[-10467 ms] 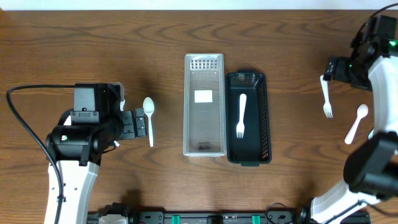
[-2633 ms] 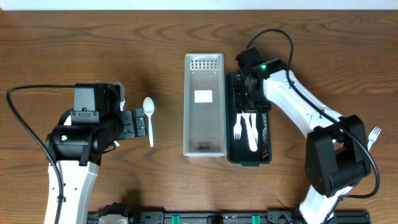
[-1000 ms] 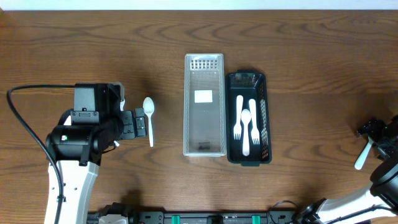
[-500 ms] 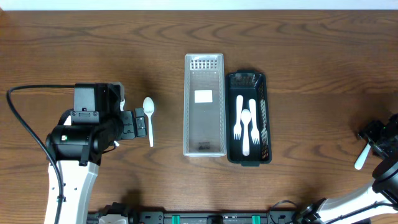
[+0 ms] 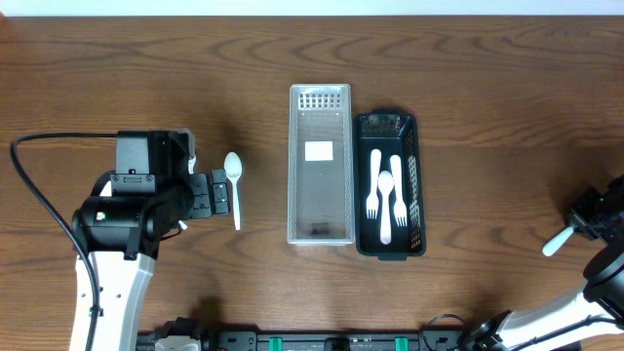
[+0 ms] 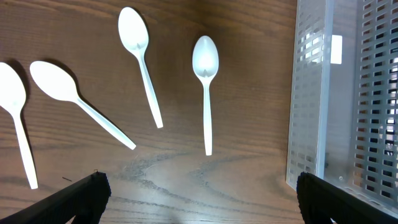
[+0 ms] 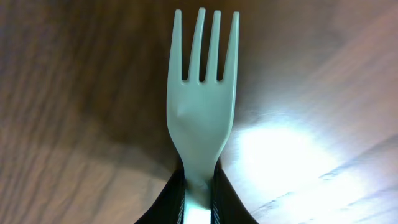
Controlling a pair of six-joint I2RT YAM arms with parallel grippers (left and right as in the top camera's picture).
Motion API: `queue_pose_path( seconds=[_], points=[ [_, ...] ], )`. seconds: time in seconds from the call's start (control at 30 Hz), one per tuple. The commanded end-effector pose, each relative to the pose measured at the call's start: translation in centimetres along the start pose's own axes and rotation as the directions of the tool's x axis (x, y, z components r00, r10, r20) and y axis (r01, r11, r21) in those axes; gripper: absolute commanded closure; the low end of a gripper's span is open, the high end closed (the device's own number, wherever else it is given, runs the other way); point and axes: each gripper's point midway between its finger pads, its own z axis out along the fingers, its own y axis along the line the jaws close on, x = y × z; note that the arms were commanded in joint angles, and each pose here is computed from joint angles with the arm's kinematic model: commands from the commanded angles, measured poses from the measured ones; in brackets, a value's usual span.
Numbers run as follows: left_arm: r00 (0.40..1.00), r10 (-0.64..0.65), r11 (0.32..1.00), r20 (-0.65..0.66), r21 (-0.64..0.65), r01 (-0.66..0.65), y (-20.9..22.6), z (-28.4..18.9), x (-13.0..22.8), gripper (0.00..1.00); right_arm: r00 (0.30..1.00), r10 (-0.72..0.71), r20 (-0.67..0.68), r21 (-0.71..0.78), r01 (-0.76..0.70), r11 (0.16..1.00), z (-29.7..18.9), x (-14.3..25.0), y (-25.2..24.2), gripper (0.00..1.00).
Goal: Pack container
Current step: 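Move the right gripper to the last white fork and grasp it, then carry the fork into the dark green basket, release, and raise right gripper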
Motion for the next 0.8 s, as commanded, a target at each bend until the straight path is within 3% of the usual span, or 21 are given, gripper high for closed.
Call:
queue_pose_path(
  seconds=[0.0, 0.2, 0.33, 0.57, 0.77],
  points=[
    [1.0, 0.002, 1.0, 0.018, -0.009, -0.002, 0.1, -0.5, -0.5, 0.02, 0.998, -0.054, -0.023, -0.063, 0.052, 0.997, -0.1, 0.7, 2.8, 0.96],
    [1.0, 0.002, 1.0, 0.018, -0.009, -0.002, 0.1, -0.5, -0.5, 0.02, 0.973, -0.203, 0.106, -0.103, 0.214, 0.971, -6.5, 0.1, 8.8, 0.94],
    [1.0, 0.001, 1.0, 0.018, -0.009, -0.001, 0.1, -0.5, -0.5, 0.02, 0.899, -0.356, 0.256, -0.125, 0.396, 0.91, -13.5, 1.8, 15.0, 0.94],
    [1.0, 0.001, 1.0, 0.018, -0.009, -0.001, 0.1, -0.5, -0.5, 0.02, 0.701, -0.551, 0.453, -0.193, 0.68, 0.707, -22.2, 10.8, 26.3, 0.94],
    [1.0, 0.001, 1.0, 0.018, -0.009, -0.001, 0.1, -0.5, -0.5, 0.02, 0.589, -0.696, 0.41, -0.201, 0.803, 0.562, -20.8, 19.3, 31.5, 0.92]
  ],
)
